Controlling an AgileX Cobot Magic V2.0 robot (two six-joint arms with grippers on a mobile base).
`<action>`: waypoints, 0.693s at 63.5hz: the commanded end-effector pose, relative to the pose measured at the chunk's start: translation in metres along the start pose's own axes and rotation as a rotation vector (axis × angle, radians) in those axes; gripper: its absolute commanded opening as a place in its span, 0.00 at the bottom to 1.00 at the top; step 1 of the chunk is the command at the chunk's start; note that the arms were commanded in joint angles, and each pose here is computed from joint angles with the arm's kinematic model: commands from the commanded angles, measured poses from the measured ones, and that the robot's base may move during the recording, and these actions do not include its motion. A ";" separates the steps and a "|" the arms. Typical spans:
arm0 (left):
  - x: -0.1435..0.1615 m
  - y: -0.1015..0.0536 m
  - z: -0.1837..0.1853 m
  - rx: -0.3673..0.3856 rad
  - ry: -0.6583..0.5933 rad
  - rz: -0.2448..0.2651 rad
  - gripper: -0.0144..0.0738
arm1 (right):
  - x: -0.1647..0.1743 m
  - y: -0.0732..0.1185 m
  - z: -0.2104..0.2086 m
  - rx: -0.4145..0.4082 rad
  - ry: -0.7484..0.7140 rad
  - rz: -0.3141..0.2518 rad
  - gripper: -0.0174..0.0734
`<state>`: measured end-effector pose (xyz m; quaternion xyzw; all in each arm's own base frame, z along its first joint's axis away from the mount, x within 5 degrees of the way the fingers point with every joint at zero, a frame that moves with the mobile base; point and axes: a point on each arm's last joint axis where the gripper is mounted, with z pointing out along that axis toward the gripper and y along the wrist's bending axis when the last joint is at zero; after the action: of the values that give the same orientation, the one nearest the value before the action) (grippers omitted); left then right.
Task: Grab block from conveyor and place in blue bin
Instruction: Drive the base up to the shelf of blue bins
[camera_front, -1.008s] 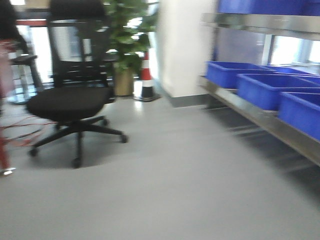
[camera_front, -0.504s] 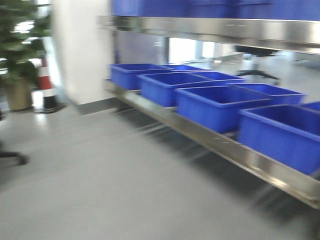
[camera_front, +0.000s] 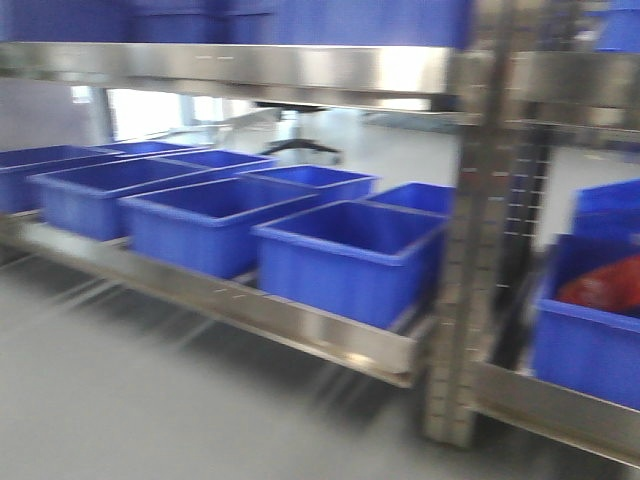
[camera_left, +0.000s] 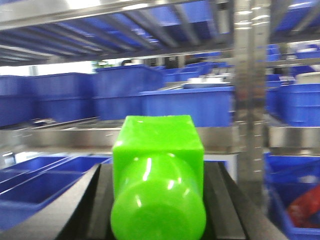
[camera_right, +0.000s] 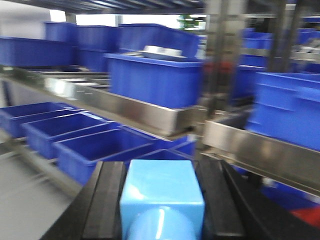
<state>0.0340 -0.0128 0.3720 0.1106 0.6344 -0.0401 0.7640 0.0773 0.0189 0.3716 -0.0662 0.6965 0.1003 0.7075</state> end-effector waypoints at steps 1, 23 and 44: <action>-0.002 0.000 -0.001 -0.005 -0.022 -0.008 0.04 | -0.003 0.000 -0.001 -0.001 -0.029 -0.005 0.01; -0.002 0.000 -0.001 -0.005 -0.022 -0.008 0.04 | -0.003 0.000 -0.001 -0.001 -0.029 -0.005 0.01; -0.002 0.000 -0.001 -0.005 -0.022 -0.008 0.04 | -0.003 0.000 -0.001 -0.001 -0.029 -0.005 0.01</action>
<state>0.0340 -0.0128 0.3722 0.1103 0.6336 -0.0400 0.7647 0.0773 0.0189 0.3716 -0.0653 0.6965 0.1012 0.7073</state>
